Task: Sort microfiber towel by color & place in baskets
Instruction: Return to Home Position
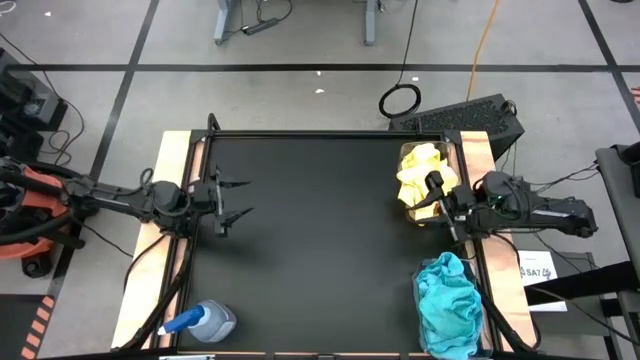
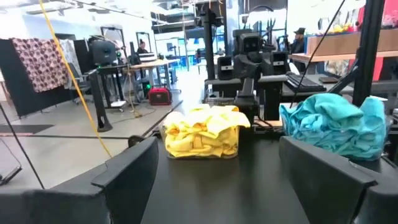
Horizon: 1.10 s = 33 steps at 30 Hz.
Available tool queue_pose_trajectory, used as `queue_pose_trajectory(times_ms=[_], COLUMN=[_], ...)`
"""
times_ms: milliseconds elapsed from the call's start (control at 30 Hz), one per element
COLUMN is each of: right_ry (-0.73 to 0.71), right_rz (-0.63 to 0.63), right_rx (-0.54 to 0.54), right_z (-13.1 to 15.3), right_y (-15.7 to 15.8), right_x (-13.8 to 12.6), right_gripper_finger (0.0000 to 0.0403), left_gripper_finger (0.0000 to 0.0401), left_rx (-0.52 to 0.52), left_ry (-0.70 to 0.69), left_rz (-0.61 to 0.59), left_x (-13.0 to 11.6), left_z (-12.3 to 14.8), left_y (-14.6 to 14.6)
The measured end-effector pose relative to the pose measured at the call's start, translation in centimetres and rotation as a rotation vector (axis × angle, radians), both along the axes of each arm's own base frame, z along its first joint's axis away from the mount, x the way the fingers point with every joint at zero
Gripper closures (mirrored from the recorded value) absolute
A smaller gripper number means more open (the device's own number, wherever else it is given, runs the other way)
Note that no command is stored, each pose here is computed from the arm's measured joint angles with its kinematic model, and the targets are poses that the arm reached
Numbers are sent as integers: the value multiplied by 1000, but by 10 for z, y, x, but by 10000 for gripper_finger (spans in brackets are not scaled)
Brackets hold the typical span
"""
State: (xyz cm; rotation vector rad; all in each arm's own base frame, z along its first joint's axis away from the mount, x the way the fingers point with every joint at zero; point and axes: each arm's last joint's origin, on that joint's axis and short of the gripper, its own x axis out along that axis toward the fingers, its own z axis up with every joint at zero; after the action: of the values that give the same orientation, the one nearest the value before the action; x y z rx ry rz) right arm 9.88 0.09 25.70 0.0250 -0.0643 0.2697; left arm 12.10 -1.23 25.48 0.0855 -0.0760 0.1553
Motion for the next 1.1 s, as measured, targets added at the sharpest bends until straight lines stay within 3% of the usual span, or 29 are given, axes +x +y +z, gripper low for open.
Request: queue_pose_trajectory(times_ms=[300,533,800,1100], right_ry=[-88,-75,-82,-160], right_rz=[19,-14,-19,-157], right_rx=[-6,-39,-66,-91], right_z=[-41,-53,-62,-70], right_y=[3,2,2,-1], right_x=[10,12,9,-3], right_gripper_finger=[255,255,255,273], left_gripper_finger=[63,63,63,63], left_rx=[-5,-14,-10,-50], left_ry=[-33,-69,-80,4], left_rz=[43,66,138,153], left_x=[0,-8,-16,-22], left_z=[-41,-70,-71,-82], left_y=[1,5,12,15])
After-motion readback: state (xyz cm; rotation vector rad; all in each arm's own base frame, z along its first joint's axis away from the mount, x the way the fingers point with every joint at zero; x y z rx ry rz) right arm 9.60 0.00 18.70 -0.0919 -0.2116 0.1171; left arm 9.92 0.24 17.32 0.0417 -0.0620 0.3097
